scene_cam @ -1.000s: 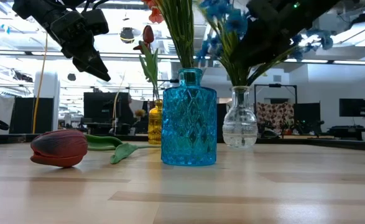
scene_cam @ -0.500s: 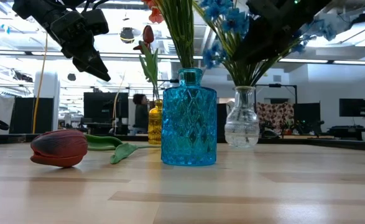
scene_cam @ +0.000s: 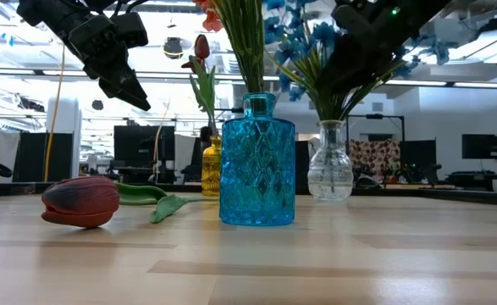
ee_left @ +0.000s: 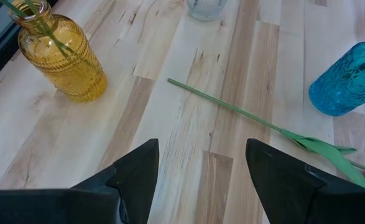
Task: Sort flowers into vase by color
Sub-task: Put the blue flowers into the transparent vase
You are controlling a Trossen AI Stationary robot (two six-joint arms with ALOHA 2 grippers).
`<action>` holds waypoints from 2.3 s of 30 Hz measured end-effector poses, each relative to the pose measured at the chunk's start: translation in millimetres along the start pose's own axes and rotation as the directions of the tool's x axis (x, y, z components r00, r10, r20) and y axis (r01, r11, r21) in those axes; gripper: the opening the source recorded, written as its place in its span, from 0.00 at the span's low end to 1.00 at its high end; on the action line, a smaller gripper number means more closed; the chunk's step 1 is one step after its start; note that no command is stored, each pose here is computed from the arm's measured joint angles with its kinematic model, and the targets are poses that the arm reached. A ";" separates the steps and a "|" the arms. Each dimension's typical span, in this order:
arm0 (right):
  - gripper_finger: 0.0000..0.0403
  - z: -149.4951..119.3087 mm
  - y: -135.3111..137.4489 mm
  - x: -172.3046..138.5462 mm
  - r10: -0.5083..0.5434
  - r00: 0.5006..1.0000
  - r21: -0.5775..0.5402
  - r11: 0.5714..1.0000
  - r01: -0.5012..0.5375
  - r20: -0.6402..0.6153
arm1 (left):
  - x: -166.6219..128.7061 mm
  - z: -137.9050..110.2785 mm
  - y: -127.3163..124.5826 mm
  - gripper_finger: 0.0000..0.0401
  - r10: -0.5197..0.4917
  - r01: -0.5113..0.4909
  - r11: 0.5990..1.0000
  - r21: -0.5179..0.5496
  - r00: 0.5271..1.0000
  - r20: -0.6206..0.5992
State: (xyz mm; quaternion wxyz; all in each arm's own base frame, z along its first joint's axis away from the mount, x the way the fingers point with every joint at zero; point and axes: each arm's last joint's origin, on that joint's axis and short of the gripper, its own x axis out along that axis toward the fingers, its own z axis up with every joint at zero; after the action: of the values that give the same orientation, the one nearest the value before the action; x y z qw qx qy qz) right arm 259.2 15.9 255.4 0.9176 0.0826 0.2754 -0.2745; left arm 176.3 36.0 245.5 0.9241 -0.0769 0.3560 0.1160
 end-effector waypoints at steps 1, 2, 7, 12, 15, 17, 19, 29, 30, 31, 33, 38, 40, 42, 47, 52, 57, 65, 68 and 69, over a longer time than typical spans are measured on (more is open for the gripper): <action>0.58 0.4 0.1 0.0 0.001 1.000 0.003 1.000 -0.001 0.004 | 0.0 0.0 0.0 0.57 0.000 0.000 1.000 0.000 1.000 0.000; 0.58 0.7 0.2 0.0 0.003 1.000 0.004 1.000 -0.003 0.006 | 0.0 0.0 0.0 0.57 0.000 0.000 1.000 0.000 1.000 0.000; 0.58 0.8 0.2 0.0 0.003 1.000 0.002 1.000 -0.003 0.006 | 0.0 0.0 0.0 0.57 0.000 0.000 1.000 0.003 1.000 0.000; 0.58 0.8 0.2 -0.2 0.004 1.000 0.002 1.000 -0.004 0.007 | 0.0 0.0 0.1 0.57 0.000 0.000 1.000 0.002 1.000 0.000; 0.58 1.1 0.2 -0.5 0.004 1.000 0.003 1.000 -0.004 0.009 | 0.0 0.0 0.0 0.57 0.000 0.000 1.000 0.003 1.000 0.000; 0.58 2.7 0.4 -1.3 0.005 1.000 0.004 1.000 -0.005 0.010 | 0.0 0.0 0.0 0.57 0.000 0.000 1.000 0.003 1.000 0.000; 0.58 6.5 1.0 -2.9 0.008 1.000 0.008 1.000 -0.008 0.015 | 0.0 0.0 0.0 0.57 0.000 0.000 1.000 0.003 1.000 0.000; 0.58 17.7 -0.1 -11.8 -0.012 1.000 -0.017 1.000 0.012 -0.024 | 0.0 0.0 0.1 0.57 0.001 -0.001 1.000 0.002 1.000 0.000; 0.58 17.7 -0.1 -11.8 -0.013 1.000 -0.017 1.000 0.012 -0.024 | 0.0 0.0 0.0 0.57 0.000 0.000 1.000 0.002 1.000 0.000; 0.58 17.7 -0.1 -11.8 -0.012 1.000 -0.017 1.000 0.012 -0.024 | 0.0 0.0 0.0 0.57 0.000 0.000 1.000 0.002 1.000 0.000; 0.58 17.8 0.0 -11.8 -0.012 1.000 -0.016 1.000 0.012 -0.023 | 0.0 0.0 0.1 0.57 0.001 -0.001 1.000 0.002 1.000 0.000; 0.58 17.6 0.4 -11.7 0.001 1.000 -0.016 1.000 -0.001 -0.029 | 0.0 0.0 0.1 0.57 0.000 0.000 1.000 0.002 1.000 0.000; 0.58 17.1 1.3 -11.7 0.034 0.998 -0.014 0.999 -0.035 -0.047 | 0.0 0.0 0.1 0.57 0.001 -0.001 1.000 0.002 1.000 0.000; 0.58 16.4 2.7 -11.8 0.080 0.994 -0.012 0.997 -0.081 -0.068 | 0.0 0.0 0.1 0.57 0.001 -0.001 1.000 0.002 1.000 0.000; 0.58 15.8 4.0 -12.0 0.127 0.988 -0.008 0.992 -0.128 -0.091 | 0.0 0.0 0.0 0.57 0.000 0.000 1.000 0.002 1.000 0.000; 0.58 16.5 2.6 -11.1 0.121 0.989 -0.005 0.993 -0.121 -0.089 | 0.0 0.0 0.0 0.57 0.000 0.000 1.000 0.002 1.000 0.000; 0.58 17.4 2.4 -11.1 0.102 0.992 -0.003 0.995 -0.103 -0.073 | 0.0 0.0 0.0 0.57 0.000 0.000 1.000 0.002 1.000 0.000; 0.58 19.4 3.3 -11.0 0.110 0.993 0.007 0.994 -0.110 -0.053 | 0.0 0.0 0.0 0.57 0.000 0.000 1.000 0.001 1.000 0.000; 0.58 19.3 3.2 -11.0 0.110 0.993 0.007 0.994 -0.110 -0.053 | 0.0 0.0 0.0 0.57 0.000 0.000 1.000 0.001 1.000 0.000; 0.58 19.5 3.0 -11.5 0.110 0.993 0.008 0.994 -0.110 -0.052 | 0.0 0.1 0.0 0.57 0.000 0.000 1.000 0.000 1.000 0.001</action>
State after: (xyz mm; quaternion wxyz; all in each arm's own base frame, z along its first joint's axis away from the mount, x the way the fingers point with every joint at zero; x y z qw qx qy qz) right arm 261.7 17.8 278.0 0.9236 0.1071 0.2938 -0.2218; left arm 176.4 36.1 245.5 0.9242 -0.0767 0.3558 0.1160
